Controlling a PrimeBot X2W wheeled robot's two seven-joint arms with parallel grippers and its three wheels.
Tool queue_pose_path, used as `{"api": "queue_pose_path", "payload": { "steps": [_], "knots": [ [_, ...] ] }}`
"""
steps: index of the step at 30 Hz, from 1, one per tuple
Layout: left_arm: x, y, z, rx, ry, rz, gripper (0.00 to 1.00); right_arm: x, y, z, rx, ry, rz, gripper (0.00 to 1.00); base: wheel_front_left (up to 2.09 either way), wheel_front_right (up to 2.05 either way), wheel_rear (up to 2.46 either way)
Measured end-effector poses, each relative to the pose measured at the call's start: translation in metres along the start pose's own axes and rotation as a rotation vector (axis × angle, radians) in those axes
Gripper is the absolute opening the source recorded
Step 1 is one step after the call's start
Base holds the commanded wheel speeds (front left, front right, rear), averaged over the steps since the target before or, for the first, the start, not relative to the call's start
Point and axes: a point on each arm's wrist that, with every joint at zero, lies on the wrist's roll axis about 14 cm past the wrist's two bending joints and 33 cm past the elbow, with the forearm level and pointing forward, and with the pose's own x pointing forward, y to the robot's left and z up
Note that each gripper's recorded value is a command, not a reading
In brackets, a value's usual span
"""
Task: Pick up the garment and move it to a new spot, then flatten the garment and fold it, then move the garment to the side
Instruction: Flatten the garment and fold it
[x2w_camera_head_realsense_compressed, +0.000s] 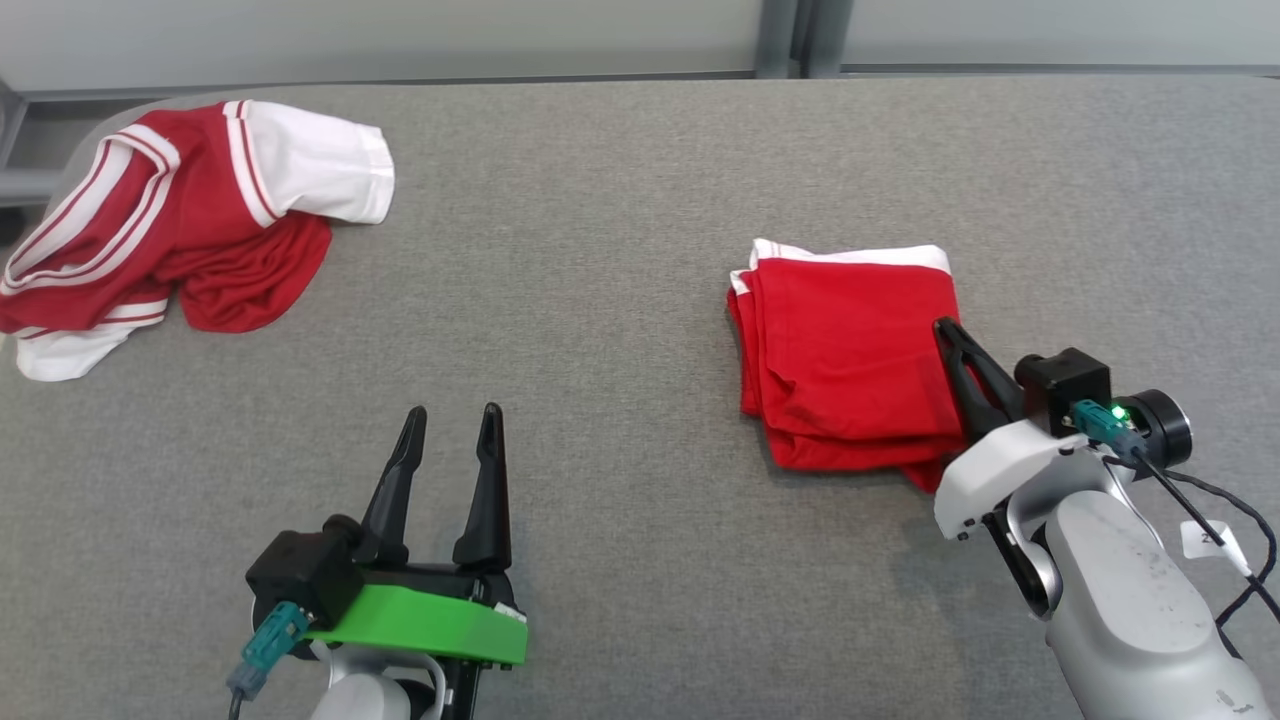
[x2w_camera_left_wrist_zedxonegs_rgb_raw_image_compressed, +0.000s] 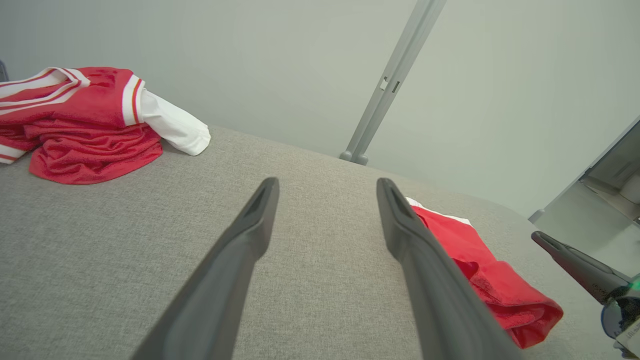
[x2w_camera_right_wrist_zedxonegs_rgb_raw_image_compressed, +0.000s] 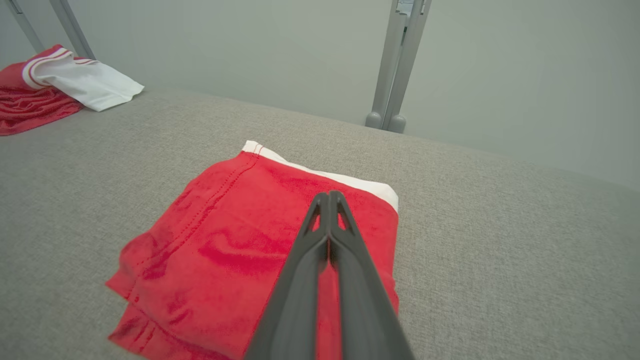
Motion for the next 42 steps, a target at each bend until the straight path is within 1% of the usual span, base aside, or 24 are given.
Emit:
{"api": "queue_pose_path", "payload": {
  "steps": [8, 11, 13, 17, 23, 34, 38, 42],
  "knots": [
    [-0.004, 0.013, 0.003, 0.009, -0.005, 0.039, 1.00, 0.017, 0.021, -0.041, -0.083, 0.140, 0.099, 0.00, 0.00, 0.00, 0.00],
    [-0.006, 0.019, 0.004, 0.013, -0.006, 0.059, 1.00, 0.027, 0.035, -0.039, -0.100, 0.134, 0.144, 0.00, 0.00, 0.00, 0.00],
    [-0.007, 0.024, 0.006, 0.017, -0.010, 0.074, 1.00, 0.031, 0.050, -0.042, -0.105, 0.134, 0.186, 0.00, 0.00, 0.00, 0.00],
    [-0.010, 0.032, 0.007, 0.018, -0.012, 0.100, 1.00, 0.030, 0.073, -0.051, -0.126, 0.147, 0.262, 0.00, 0.00, 0.00, 0.00],
    [-0.008, 0.036, 0.005, 0.018, -0.009, 0.113, 1.00, 0.017, 0.086, -0.071, -0.158, 0.197, 0.328, 0.00, 0.00, 0.00, 0.00],
    [0.002, 0.030, -0.002, 0.012, 0.009, 0.088, 1.00, 0.005, 0.088, -0.091, -0.182, 0.256, 0.372, 0.00, 0.00, 0.00, 0.00],
    [0.003, 0.029, -0.003, 0.011, 0.012, 0.085, 1.00, 0.006, 0.086, -0.086, -0.174, 0.242, 0.367, 0.00, 0.00, 0.00, 0.00],
    [0.005, 0.029, -0.002, 0.015, 0.009, 0.081, 1.00, 0.013, 0.076, -0.064, -0.165, 0.177, 0.335, 0.00, 0.00, 0.00, 0.00]
  ]
}}
